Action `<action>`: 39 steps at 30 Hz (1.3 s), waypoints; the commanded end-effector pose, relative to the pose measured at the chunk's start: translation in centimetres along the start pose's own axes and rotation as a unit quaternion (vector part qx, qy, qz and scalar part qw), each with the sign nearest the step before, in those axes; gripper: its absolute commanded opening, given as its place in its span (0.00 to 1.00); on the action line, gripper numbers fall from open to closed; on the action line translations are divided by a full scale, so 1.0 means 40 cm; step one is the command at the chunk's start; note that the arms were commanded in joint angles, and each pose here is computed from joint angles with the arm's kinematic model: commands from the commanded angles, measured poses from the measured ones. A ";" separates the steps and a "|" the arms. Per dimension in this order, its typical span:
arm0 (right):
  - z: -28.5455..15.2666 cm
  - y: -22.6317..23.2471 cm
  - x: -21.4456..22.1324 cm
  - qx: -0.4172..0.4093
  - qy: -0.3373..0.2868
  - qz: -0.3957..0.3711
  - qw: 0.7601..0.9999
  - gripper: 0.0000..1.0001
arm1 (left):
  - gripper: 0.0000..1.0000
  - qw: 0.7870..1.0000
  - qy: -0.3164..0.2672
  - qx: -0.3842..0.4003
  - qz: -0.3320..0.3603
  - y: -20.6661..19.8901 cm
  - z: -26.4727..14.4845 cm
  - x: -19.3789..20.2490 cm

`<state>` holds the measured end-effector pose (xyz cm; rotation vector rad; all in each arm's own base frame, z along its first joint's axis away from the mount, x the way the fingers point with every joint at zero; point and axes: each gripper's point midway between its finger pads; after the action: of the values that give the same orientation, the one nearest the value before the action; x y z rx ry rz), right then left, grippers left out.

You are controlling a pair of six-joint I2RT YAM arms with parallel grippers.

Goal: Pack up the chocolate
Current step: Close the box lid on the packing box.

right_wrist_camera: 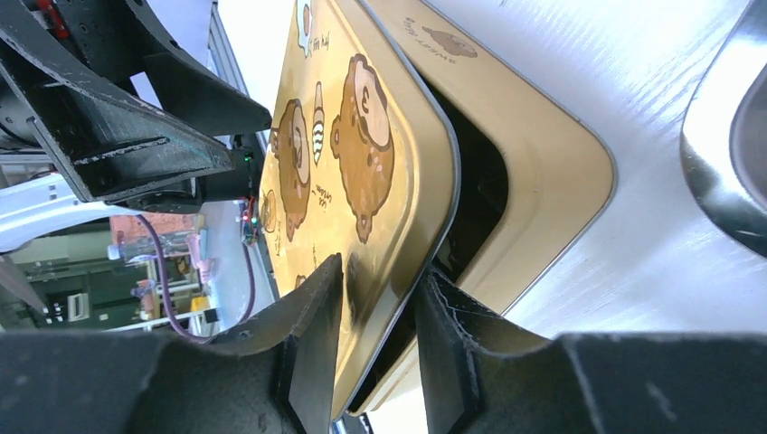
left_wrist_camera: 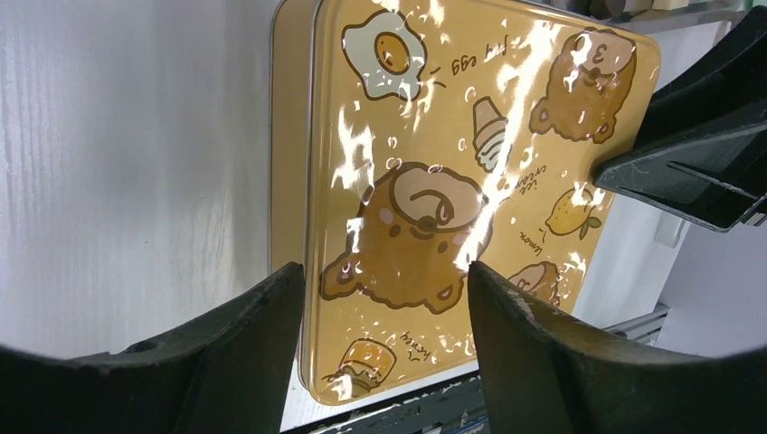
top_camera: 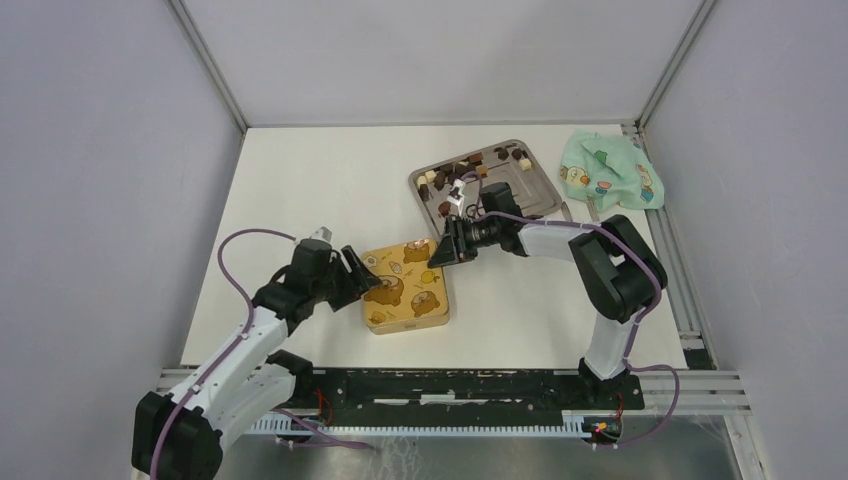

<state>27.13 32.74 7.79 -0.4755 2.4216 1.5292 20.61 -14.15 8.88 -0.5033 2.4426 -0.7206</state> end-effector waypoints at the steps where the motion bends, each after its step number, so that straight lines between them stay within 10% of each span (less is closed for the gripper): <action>1: -0.025 -0.002 -0.042 0.031 -0.019 -0.049 0.998 0.40 | 0.72 0.999 0.000 0.021 0.024 -0.020 0.008 -0.007; 21: -0.144 -0.001 -0.117 0.110 -0.032 -0.308 0.944 0.48 | 0.67 0.999 0.010 0.020 0.042 -0.030 0.025 -0.017; 30: -0.100 -0.091 -0.031 0.126 0.024 -0.271 0.954 0.23 | 0.68 0.998 0.016 0.032 0.044 -0.045 0.036 -0.018; 39: -0.025 -0.039 0.028 0.038 0.060 -0.232 0.970 0.20 | 0.70 0.998 0.017 0.051 0.036 -0.062 0.037 -0.015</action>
<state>27.32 29.17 4.99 -1.0445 2.2863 1.0843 21.05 -15.15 7.29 -0.4449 2.5101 -0.7378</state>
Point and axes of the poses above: each gripper's point midway between its finger pads, its own z axis out along the fingers, its own y axis along the line the jaws close on, x = y × z, and after that the axes turned 1 degree about z, right-handed
